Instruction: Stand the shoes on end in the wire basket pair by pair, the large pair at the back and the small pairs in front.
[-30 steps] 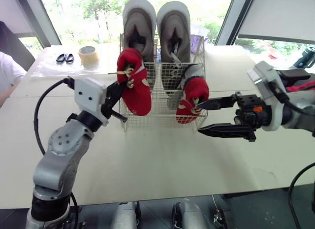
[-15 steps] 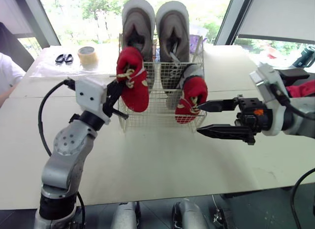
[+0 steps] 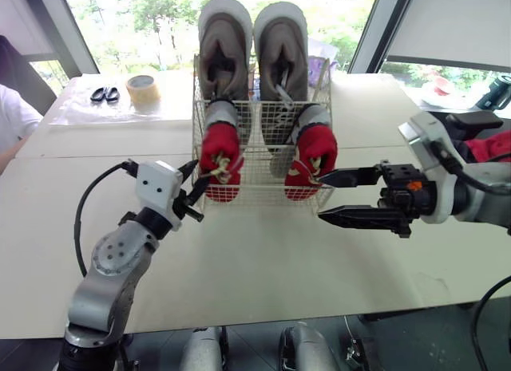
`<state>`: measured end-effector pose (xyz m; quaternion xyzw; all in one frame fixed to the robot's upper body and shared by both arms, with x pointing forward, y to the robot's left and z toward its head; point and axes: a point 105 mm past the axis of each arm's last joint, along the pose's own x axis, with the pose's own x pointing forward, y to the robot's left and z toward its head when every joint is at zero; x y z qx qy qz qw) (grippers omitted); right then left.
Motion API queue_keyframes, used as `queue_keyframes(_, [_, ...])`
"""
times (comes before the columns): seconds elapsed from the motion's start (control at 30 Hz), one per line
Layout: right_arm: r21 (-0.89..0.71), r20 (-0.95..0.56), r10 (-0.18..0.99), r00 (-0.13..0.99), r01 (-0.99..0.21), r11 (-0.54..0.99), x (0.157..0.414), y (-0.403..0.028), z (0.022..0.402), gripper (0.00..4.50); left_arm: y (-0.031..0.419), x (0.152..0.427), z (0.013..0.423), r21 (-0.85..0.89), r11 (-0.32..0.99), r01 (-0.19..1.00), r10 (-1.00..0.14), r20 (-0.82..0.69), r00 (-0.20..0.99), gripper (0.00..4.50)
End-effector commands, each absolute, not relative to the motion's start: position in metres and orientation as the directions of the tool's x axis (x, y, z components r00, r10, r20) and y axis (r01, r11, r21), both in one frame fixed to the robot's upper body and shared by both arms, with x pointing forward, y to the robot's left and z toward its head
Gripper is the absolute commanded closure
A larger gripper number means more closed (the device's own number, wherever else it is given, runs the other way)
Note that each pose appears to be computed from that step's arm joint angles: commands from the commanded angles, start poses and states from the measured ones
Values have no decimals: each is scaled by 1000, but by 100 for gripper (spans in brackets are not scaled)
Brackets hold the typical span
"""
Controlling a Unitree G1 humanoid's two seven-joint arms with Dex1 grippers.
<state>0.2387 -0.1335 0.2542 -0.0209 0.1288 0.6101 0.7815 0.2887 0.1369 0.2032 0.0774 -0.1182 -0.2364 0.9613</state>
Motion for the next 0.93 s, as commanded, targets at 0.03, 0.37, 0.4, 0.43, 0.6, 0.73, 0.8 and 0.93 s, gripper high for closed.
queue_keyframes(0.03, [81,-223,945,237,-962,261,235,-136,260,0,140,275,214,194,864,464,-498,202,843,98])
queue_keyframes(0.37, [125,-301,887,350,-908,401,240,-166,233,0,174,235,176,-94,769,632,-635,-7,772,98])
queue_keyframes(0.4, [131,-303,886,352,-905,405,238,-167,231,0,178,233,173,-117,766,632,-639,-22,769,98])
queue_keyframes(0.43, [134,-305,884,353,-904,407,237,-168,230,0,180,232,172,-132,762,634,-643,-30,766,98])
queue_keyframes(0.6, [161,-323,871,371,-885,437,233,-175,221,0,185,230,179,-156,744,650,-662,-35,749,98])
queue_keyframes(0.73, [171,-348,852,391,-867,468,230,-181,213,0,182,224,173,-149,714,684,-699,-99,708,98])
queue_keyframes(0.8, [173,-354,847,397,-862,476,229,-183,210,0,182,221,167,-166,699,696,-715,-131,687,98])
queue_keyframes(0.93, [174,-365,841,400,-858,484,230,-185,204,0,194,222,161,-166,702,692,-712,-170,681,98])
